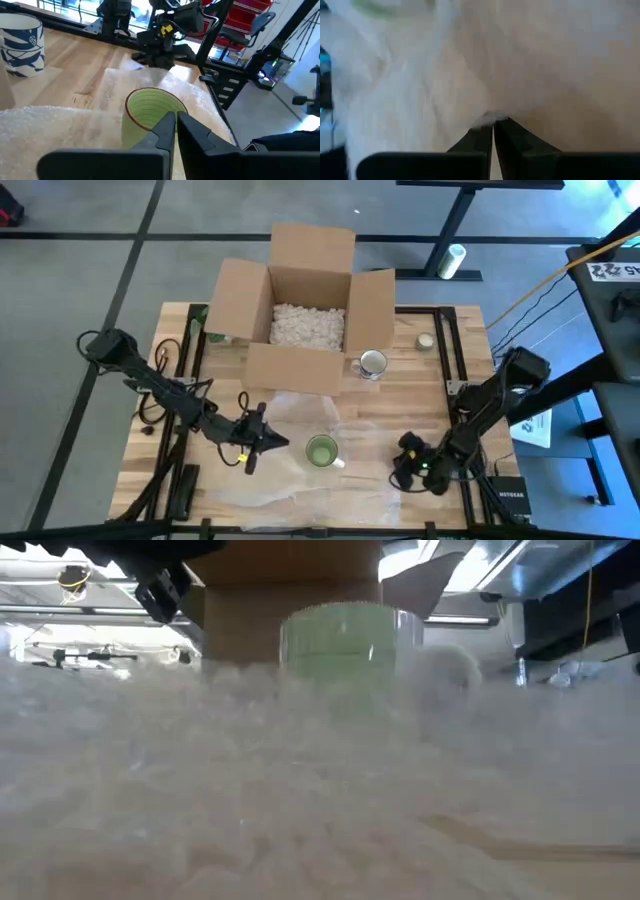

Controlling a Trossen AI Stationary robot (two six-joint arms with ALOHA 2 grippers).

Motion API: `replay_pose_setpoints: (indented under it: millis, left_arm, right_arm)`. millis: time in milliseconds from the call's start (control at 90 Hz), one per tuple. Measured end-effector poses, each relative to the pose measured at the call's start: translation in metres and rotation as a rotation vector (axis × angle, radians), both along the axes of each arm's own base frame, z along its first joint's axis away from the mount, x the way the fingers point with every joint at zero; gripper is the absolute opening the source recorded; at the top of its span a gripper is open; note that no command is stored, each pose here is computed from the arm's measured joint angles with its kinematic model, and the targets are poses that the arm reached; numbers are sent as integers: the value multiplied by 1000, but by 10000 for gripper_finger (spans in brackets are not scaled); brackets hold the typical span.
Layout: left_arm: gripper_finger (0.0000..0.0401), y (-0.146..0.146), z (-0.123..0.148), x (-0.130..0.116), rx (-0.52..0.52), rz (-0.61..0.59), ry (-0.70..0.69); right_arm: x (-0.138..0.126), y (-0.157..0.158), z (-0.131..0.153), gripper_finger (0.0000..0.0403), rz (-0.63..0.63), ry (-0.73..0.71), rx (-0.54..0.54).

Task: Wrap mug
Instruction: Wrap the green mug with the bubble wrap

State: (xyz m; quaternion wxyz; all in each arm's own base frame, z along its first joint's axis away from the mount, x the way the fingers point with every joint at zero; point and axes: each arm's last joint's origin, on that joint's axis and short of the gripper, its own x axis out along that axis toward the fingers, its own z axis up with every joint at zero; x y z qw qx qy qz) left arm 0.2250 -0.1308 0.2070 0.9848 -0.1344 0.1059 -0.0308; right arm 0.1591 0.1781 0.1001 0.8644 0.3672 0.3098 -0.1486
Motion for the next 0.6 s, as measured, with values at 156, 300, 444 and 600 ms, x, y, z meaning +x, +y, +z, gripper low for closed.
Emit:
replay_pose_setpoints:
  millis: [156,300,444,600]
  left_arm:
    - [0,0,0,0,-5,0,-1]
    - [0,0,0,0,-4,0,0]
    - [0,0,0,0,-5,0,0]
    - [0,-1,0,-1,-9,-5,-2]
  right_arm:
    - [16,-9,8,0,-32,-120,-128]
    - [38,-10,21,0,84,-207,-117]
    - [59,-22,35,0,137,-326,-147]
    - [77,-36,45,0,217,-405,-114]
